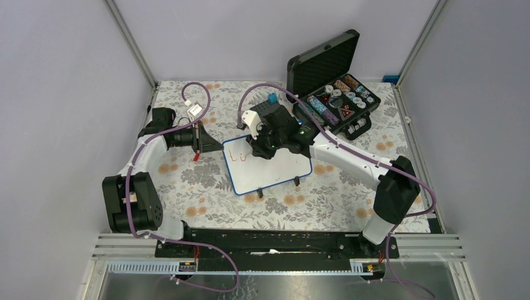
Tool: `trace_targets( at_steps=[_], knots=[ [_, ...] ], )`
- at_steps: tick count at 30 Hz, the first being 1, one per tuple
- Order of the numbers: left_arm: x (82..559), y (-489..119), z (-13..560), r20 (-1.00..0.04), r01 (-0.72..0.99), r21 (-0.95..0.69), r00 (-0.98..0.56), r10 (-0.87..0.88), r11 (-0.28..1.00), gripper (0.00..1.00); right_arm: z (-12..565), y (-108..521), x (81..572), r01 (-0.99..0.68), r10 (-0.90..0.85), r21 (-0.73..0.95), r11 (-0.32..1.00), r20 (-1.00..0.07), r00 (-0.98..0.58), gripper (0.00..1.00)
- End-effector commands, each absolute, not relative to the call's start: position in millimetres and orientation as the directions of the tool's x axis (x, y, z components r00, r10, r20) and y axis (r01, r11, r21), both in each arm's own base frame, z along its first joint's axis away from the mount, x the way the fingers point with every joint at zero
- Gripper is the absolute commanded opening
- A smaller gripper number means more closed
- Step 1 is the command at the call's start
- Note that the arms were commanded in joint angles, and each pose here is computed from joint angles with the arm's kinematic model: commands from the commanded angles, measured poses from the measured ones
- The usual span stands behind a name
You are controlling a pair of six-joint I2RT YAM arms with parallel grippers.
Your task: Write a sentence on the whiteboard
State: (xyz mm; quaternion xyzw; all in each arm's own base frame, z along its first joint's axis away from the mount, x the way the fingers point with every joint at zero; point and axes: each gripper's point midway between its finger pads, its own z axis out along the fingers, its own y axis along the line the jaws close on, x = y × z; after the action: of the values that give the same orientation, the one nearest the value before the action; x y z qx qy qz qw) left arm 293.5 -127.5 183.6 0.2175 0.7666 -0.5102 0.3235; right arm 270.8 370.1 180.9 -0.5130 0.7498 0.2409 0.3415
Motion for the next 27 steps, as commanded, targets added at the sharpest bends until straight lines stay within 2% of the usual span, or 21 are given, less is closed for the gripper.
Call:
trace_targets(
  at_steps=[1,27],
  knots=[
    [291.9,-130.9,202.2,-0.769,0.721,-0.596,-0.639,0.005,0.354,0.0,213.5,370.7,295.2,-0.91,-0.557,-0.057,0.41,-0.806,-0.2,0.0],
    [291.7,-131.2,201.9,-0.772,0.723,-0.592,-0.636,0.008,0.354,0.0,199.5,392.7,278.5,-0.936,-0.567,0.0,0.352,-0.796,-0.213,0.0]
  ],
)
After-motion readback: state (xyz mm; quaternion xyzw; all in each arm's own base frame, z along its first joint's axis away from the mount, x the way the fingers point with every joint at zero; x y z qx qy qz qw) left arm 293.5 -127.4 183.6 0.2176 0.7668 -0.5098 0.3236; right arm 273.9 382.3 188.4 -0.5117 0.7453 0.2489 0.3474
